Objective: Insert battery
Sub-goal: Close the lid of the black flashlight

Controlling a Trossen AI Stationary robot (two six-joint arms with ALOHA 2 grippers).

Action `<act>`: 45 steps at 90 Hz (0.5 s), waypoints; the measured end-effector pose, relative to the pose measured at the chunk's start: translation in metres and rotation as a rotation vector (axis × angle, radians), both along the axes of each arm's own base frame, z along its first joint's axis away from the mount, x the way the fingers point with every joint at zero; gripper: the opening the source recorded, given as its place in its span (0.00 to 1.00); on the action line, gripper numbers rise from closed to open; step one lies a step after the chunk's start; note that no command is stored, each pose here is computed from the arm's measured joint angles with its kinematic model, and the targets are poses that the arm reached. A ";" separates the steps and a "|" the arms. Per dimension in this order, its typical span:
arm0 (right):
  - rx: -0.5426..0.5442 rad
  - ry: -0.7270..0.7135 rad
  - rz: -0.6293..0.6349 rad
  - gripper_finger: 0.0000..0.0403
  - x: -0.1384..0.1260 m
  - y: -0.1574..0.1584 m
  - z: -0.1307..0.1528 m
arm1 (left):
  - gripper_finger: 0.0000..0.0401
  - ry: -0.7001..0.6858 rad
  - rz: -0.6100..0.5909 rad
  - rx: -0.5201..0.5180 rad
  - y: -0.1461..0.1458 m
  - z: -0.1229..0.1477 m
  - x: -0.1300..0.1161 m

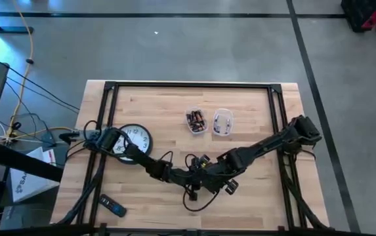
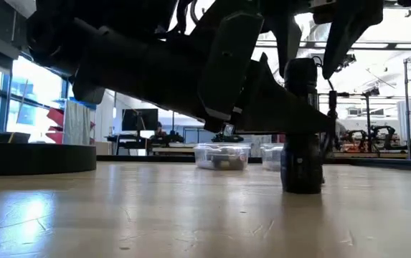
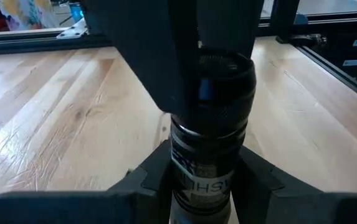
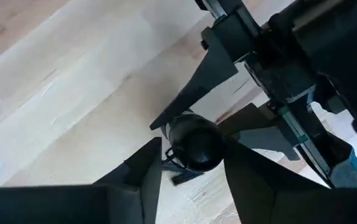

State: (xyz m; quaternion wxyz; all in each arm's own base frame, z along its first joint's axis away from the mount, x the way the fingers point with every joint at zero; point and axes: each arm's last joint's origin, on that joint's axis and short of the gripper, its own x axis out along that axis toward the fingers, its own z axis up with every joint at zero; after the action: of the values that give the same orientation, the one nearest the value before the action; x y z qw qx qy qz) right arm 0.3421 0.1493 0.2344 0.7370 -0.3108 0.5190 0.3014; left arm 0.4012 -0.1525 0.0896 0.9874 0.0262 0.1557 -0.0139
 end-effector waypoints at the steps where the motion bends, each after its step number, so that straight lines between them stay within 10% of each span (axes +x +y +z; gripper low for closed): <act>1: 0.001 0.000 -0.001 0.31 0.000 0.000 0.000 | 0.23 0.000 0.000 0.000 0.000 0.000 0.000; 45: 0.061 0.027 -0.205 0.21 0.003 -0.006 0.000 | 0.23 0.004 0.013 -0.007 0.000 0.000 0.000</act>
State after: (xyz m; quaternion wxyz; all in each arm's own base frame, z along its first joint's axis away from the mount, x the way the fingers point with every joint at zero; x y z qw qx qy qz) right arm 0.3448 0.1430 0.2345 0.7660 -0.2293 0.5485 0.2445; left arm 0.4010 -0.1521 0.0892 0.9872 0.0219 0.1577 -0.0079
